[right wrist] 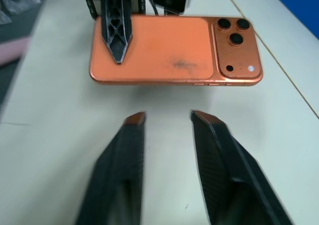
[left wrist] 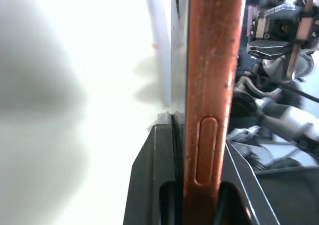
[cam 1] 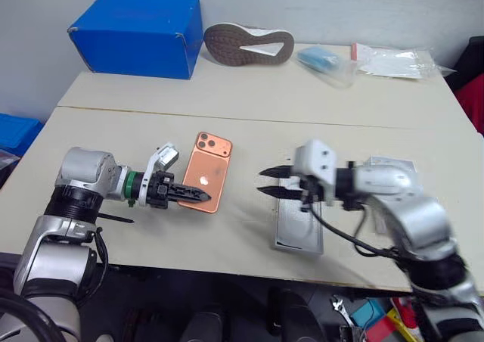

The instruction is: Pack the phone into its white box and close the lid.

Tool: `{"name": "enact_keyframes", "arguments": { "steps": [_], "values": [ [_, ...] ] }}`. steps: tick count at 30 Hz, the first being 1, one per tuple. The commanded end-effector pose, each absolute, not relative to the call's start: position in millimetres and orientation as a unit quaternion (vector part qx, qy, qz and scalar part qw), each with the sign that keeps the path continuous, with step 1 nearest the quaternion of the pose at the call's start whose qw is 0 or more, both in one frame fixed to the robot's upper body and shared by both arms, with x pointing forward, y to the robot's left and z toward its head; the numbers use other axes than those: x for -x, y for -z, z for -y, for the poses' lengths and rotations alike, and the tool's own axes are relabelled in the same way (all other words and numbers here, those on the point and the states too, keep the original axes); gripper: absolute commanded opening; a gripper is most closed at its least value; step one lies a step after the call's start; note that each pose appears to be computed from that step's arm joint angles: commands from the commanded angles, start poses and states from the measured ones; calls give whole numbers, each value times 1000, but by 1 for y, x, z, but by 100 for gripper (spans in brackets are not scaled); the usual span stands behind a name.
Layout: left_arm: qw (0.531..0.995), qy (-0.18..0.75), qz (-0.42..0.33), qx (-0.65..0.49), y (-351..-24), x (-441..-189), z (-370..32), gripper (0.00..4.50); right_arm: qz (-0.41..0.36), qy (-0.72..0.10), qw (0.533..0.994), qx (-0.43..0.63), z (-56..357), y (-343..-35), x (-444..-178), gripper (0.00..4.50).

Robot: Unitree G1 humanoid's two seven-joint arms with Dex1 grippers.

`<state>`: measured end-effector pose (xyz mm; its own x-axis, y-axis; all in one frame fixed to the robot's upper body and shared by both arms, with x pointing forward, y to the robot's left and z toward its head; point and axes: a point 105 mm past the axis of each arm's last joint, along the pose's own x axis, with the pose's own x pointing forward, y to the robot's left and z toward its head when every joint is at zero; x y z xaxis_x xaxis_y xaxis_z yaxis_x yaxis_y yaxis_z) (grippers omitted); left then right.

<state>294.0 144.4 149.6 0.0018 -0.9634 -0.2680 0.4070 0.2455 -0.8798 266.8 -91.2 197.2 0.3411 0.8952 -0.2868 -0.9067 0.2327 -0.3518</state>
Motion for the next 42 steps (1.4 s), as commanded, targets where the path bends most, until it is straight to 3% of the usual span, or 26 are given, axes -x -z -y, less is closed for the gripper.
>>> {"name": "enact_keyframes", "arguments": {
  "steps": [1,6,14,19,23,33,37,42],
  "values": [
    [613,576,-443,308,-161,-276,-139,12,-24,-566,789,239,118,-211,-236,266],
    [582,608,-430,327,-155,-254,-124,12,-71,-504,827,240,164,-214,-213,449],
    [581,629,-402,324,-157,-256,-81,12,-103,-484,839,225,182,-215,-187,450],
    [583,628,-387,341,-158,-268,-39,12,-96,-469,848,227,180,-215,-188,450],
    [592,637,-377,319,-160,-264,-12,12,-95,-446,860,229,182,-214,-190,450],
    [586,671,-304,337,-171,-254,-36,12,-107,-436,865,224,182,-206,-182,450],
    [578,690,-311,305,-163,-237,-36,12,-105,-431,869,222,182,-207,-182,450],
    [571,686,-332,305,-155,-237,-28,12,-108,-424,871,222,183,-206,-181,450]
  ]
}}
